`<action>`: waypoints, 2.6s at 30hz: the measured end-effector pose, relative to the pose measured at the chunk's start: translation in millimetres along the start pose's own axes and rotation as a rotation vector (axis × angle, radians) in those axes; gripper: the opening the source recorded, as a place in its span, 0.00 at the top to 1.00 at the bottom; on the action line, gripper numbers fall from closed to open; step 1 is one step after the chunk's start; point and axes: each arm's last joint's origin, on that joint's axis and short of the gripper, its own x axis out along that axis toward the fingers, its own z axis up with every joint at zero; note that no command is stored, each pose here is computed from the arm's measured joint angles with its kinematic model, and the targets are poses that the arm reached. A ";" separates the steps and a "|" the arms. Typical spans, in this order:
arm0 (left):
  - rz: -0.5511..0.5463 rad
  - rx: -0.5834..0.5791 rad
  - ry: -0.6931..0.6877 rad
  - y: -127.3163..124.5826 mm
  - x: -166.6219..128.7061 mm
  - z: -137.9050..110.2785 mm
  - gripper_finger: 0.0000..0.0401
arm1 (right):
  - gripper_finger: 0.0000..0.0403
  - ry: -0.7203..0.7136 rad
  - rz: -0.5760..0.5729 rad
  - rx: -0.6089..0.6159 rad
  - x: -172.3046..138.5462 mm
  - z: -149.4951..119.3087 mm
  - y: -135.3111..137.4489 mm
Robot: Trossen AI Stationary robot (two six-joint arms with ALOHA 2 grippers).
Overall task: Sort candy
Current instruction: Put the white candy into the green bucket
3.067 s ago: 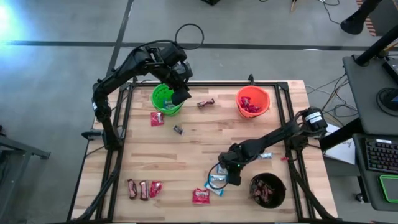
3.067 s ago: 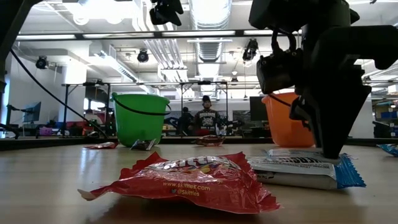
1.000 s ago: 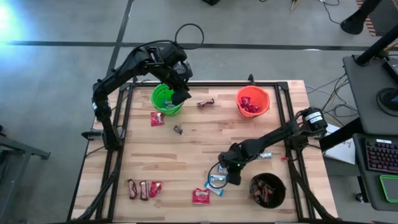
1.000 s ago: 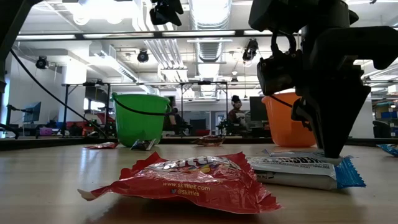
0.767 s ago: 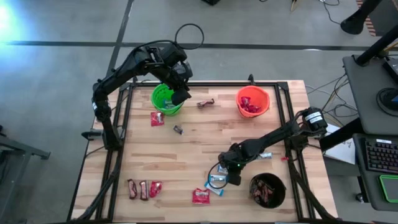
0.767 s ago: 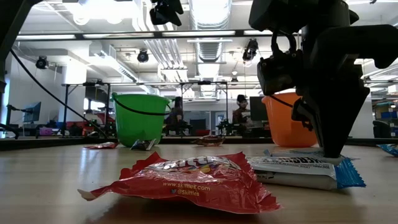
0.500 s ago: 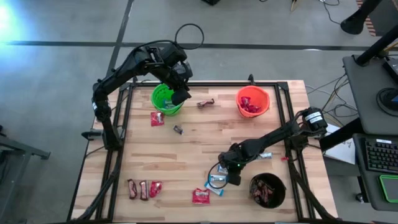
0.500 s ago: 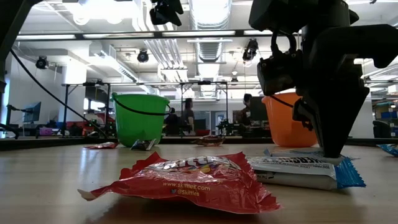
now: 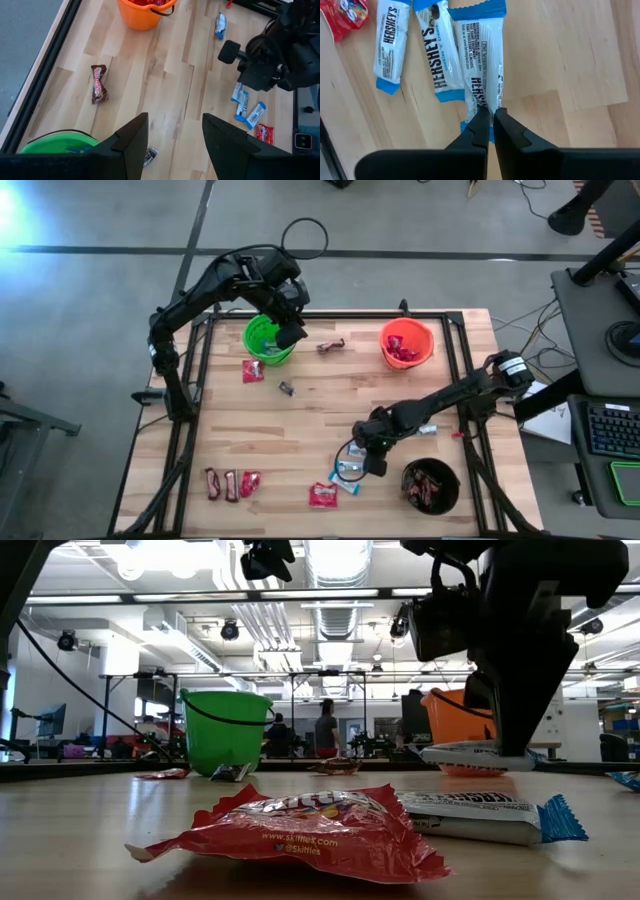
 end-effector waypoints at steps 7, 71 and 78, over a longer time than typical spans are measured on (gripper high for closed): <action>-0.001 -0.002 0.005 -0.1 0.0 -0.5 0.58 | 0.98 0.008 -0.037 0.005 -4.9 -1.1 -0.6; -0.337 -0.016 0.109 -35.1 97.1 -1.0 0.58 | 0.98 -0.493 -0.342 -0.025 -176.9 73.7 -14.6; -0.332 -0.021 0.109 -34.4 97.0 -0.9 0.58 | 0.98 -0.474 -0.336 -0.038 -174.8 69.9 -9.4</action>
